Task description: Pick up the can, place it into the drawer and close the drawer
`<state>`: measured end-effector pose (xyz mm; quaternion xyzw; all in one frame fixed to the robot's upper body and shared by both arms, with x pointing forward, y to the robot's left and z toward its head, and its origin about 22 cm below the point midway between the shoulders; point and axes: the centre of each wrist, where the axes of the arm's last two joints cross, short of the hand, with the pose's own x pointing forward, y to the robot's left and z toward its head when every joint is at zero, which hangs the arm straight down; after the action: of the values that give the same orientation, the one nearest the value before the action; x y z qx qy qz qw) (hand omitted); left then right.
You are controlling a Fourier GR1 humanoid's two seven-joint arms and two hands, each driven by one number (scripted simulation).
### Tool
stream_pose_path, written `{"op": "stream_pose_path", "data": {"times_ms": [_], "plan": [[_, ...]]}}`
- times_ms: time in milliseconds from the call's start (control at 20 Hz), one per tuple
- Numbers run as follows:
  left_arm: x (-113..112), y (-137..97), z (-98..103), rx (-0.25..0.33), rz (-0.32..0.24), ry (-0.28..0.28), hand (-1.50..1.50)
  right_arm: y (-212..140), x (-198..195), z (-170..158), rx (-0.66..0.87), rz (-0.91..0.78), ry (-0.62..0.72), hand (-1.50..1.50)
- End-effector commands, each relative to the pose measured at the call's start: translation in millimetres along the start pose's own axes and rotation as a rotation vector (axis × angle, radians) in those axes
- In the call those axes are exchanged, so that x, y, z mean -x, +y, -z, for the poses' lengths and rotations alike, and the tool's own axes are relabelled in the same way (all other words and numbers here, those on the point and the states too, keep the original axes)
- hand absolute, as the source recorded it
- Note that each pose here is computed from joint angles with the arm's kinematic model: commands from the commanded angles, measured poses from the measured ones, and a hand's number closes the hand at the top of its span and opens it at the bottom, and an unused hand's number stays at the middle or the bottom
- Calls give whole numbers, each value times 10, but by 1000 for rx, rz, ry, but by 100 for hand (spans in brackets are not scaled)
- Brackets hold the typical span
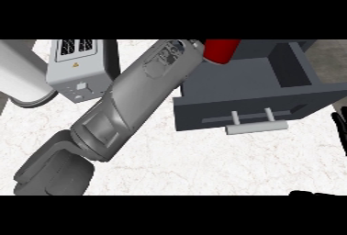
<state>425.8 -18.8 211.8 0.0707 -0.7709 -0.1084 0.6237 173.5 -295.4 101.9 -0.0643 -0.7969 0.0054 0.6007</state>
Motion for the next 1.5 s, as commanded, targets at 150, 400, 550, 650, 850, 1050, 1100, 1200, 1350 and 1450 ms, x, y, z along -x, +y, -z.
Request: {"op": "stream_pose_path", "data": {"times_ms": [150,400,550,650,850,1050,1100,1200,1350,1450], "plan": [[296,47,4,-24,70,-2,150,88,-134,-1,-4,15,-14,-150],[284,-16,-37,-18,109,-34,150,-75,-42,34,-20,-11,-20,-150],[412,7,-51,-37,116,-3,-150,69,-83,176,-25,2,-35,-150],[452,46,-24,-67,126,-6,-150,69,-36,132,-4,4,-25,-150],[527,47,-47,-95,130,-7,-150,37,-65,126,-21,-12,-43,-150],[436,30,-27,-136,125,-3,-150,58,-58,94,-20,5,-33,-150],[531,39,-55,-136,116,-1,-150,20,-121,119,-27,4,-41,-150],[518,14,-77,-140,91,14,-150,99,-94,141,-36,-4,-47,-150],[531,19,-79,-170,73,6,-150,-23,-209,187,-54,-73,-98,-150],[484,19,-58,-154,74,10,-150,11,-321,152,-41,-180,-129,-150]]}}
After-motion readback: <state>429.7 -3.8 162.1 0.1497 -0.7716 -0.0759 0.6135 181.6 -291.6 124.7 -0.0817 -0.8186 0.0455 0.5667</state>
